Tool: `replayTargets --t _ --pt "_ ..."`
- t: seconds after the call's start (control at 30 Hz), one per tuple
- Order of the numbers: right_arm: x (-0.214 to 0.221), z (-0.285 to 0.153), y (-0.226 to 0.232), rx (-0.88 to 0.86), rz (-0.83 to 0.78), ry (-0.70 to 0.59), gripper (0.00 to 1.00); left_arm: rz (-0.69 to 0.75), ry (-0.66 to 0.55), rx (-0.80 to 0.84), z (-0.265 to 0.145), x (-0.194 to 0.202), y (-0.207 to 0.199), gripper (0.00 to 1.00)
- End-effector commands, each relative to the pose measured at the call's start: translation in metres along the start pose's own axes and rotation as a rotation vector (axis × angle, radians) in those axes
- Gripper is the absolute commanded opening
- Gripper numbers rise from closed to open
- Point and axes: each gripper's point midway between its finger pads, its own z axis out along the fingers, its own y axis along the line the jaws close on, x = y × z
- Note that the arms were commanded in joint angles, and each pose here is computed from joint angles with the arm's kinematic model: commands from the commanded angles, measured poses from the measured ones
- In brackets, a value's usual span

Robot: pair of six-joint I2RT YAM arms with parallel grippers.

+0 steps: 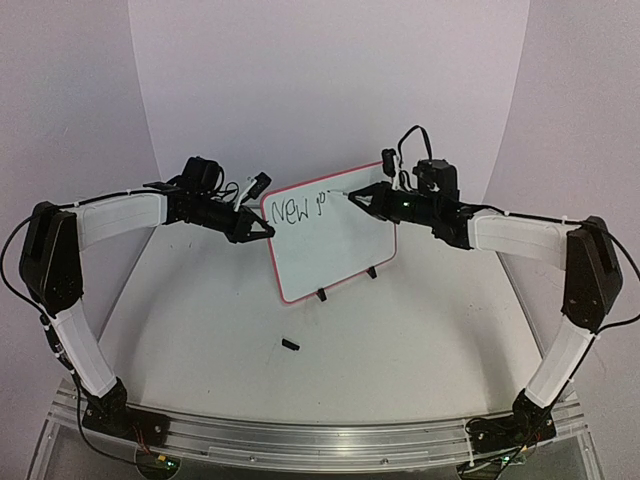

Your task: Write a sentence on the whiteboard

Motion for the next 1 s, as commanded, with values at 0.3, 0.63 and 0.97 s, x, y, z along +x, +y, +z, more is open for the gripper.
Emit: replayTargets --t 0.3,0.63,0.97 --pt "-0.025 0.009 0.007 -0.031 -0.024 -0.060 0.00 -0.033 0.097 0.026 0.009 0.024 -0.011 0.00" --pt "-0.020 0.012 -0.005 -0.002 -0.008 -0.055 0.00 -0.030 0.098 0.024 0.010 0.024 -0.011 0.00" --pt "-0.005 0.006 -0.019 0.034 0.021 -0.032 0.00 -0.030 0.098 0.024 0.009 0.023 -0.011 0.00"
